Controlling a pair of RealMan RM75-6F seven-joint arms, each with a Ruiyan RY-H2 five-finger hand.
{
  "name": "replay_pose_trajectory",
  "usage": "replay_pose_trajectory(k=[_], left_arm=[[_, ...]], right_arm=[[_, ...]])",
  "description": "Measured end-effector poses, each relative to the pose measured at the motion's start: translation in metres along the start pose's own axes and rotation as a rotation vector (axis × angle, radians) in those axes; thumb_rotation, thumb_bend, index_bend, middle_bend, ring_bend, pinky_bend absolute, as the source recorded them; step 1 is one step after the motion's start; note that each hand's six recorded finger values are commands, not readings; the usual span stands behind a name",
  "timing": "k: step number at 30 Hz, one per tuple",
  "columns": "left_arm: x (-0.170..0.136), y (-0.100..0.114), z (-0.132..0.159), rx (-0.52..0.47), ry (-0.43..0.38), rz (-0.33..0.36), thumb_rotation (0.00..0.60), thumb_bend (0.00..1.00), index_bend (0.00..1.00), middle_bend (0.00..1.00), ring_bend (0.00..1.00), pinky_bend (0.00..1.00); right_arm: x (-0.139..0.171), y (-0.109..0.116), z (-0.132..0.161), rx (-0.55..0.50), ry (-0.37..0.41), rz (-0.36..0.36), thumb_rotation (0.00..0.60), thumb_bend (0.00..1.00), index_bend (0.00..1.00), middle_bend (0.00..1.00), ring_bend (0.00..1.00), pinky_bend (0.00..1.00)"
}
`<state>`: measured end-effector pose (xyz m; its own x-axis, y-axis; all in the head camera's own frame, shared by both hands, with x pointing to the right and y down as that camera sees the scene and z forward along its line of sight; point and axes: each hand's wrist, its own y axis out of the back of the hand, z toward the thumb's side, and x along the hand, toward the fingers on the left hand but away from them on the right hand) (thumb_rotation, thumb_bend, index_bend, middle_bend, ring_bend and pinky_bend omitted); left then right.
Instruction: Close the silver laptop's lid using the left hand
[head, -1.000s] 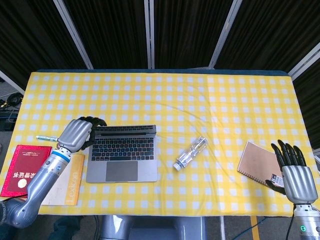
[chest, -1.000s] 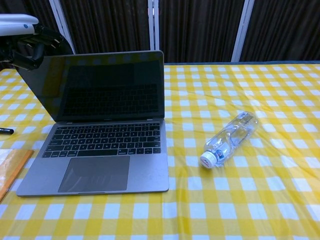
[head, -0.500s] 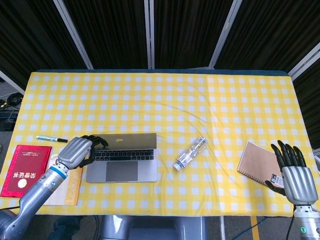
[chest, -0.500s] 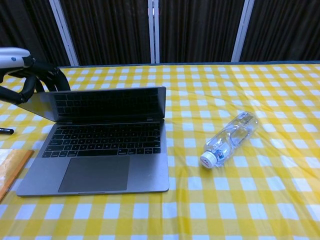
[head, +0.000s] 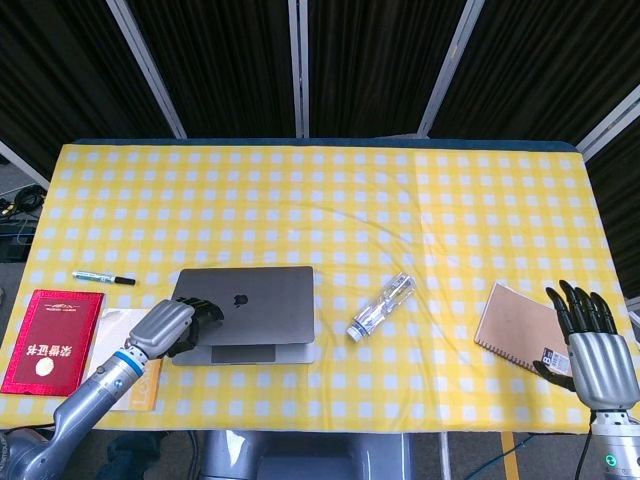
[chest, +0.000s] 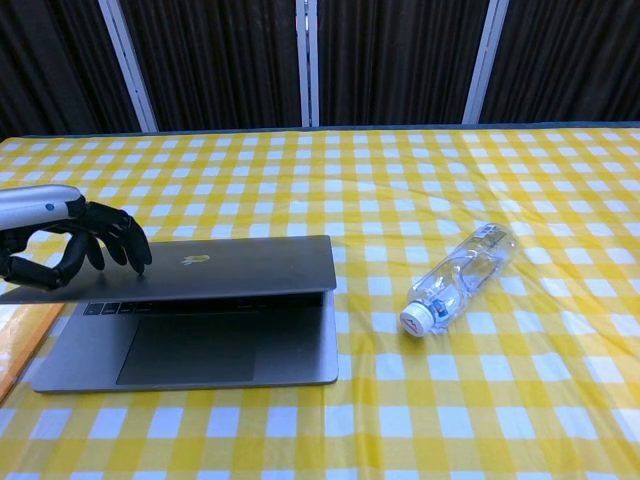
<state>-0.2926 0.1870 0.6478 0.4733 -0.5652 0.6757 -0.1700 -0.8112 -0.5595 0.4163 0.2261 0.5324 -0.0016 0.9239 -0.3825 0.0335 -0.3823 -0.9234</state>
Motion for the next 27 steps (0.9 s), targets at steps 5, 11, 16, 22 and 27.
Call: replay_pose_trajectory(k=[5,11,16,22,27], left_arm=[[0.004,-0.015,-0.002,-0.006,0.004,-0.03,0.6,1.0,0.32,0.31,0.27,0.3],[0.009,-0.033,-0.004,-0.007,0.006,-0.063,0.6,1.0,0.33,0.31,0.27,0.3],[0.013,-0.044,-0.003,-0.005,0.006,-0.083,0.6,1.0,0.33,0.31,0.27,0.3],[0.012,-0.039,0.001,-0.014,-0.005,-0.067,0.6,1.0,0.33,0.3,0.27,0.3],[0.004,-0.01,0.004,-0.007,-0.027,0.053,0.6,1.0,0.29,0.18,0.14,0.13]], right_arm=[[0.0,0.0,0.0,0.0,0.0,0.003,0.6,0.0,0.0,0.0,0.0,0.0],[0.0,0.001,-0.002,-0.003,-0.004,0.0,0.6,0.0,0.0,0.0,0.0,0.0],[0.0,0.001,-0.003,-0.005,-0.005,-0.001,0.6,0.0,0.0,0.0,0.0,0.0],[0.0,0.002,-0.003,-0.008,-0.005,-0.003,0.6,0.0,0.0,0.0,0.0,0.0],[0.0,0.004,-0.003,-0.012,-0.005,-0.007,0.6,0.0,0.0,0.0,0.0,0.0]])
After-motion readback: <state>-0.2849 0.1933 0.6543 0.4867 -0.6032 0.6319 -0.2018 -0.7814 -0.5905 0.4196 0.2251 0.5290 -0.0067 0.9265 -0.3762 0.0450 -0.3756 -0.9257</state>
